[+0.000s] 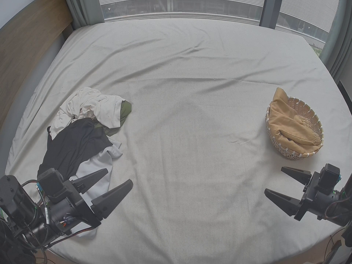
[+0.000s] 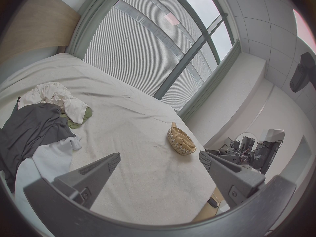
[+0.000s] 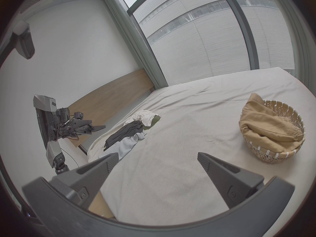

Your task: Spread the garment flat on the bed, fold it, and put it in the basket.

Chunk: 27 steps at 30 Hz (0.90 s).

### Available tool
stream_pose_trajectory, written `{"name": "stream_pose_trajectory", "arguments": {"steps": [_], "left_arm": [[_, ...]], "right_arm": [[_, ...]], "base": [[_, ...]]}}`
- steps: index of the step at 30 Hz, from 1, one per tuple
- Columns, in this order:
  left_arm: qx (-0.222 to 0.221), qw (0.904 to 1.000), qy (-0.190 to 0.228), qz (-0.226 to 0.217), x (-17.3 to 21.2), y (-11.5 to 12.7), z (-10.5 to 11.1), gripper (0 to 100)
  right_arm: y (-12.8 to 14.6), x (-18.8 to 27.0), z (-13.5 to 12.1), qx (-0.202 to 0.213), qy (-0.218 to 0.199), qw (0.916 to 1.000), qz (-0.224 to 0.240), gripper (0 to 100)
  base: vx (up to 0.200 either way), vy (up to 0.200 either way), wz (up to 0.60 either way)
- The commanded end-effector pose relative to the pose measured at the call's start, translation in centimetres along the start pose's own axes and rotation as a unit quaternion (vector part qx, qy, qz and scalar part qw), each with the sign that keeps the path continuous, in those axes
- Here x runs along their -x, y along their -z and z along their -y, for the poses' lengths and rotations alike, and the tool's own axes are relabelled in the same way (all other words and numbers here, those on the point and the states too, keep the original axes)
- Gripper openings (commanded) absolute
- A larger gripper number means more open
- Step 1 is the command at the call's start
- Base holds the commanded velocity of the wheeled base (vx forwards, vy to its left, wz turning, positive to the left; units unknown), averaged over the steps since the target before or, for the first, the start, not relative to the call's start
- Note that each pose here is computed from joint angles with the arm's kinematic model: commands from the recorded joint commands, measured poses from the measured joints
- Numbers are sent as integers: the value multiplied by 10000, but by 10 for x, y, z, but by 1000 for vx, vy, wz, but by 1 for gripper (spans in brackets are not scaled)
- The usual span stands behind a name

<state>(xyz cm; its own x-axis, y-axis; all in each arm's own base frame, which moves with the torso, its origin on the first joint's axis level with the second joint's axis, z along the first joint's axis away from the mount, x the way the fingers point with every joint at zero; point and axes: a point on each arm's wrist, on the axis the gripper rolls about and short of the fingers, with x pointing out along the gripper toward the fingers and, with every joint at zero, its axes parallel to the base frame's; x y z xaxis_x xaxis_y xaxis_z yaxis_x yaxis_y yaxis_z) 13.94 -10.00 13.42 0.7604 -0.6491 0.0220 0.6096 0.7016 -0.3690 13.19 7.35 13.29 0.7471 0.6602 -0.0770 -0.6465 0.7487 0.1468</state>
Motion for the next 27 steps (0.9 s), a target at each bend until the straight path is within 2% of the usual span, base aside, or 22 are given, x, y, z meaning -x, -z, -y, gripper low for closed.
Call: {"name": "stream_pose_trajectory", "arguments": {"steps": [1,11,13,20,27], "left_arm": [[24,9998,140,156,15,-3,16,100],[60,9994,60,345,36,-13,18,100],[49,9993,-143,353,51,-16,14,100],[45,9990,-313,322,69,-16,12,100],[29,9963,-726,464,94,-16,7,100]], "right_arm": [[-8,25,-7,82,-26,9994,340,100],[-11,52,-12,113,70,9984,548,100],[-11,62,-12,120,232,9978,607,100],[-13,68,-11,155,350,9963,771,100],[-14,80,-9,211,761,9919,990,100]], "base": [[0,0,0],[0,0,0],[0,0,0],[0,0,0],[0,0,0]]}}
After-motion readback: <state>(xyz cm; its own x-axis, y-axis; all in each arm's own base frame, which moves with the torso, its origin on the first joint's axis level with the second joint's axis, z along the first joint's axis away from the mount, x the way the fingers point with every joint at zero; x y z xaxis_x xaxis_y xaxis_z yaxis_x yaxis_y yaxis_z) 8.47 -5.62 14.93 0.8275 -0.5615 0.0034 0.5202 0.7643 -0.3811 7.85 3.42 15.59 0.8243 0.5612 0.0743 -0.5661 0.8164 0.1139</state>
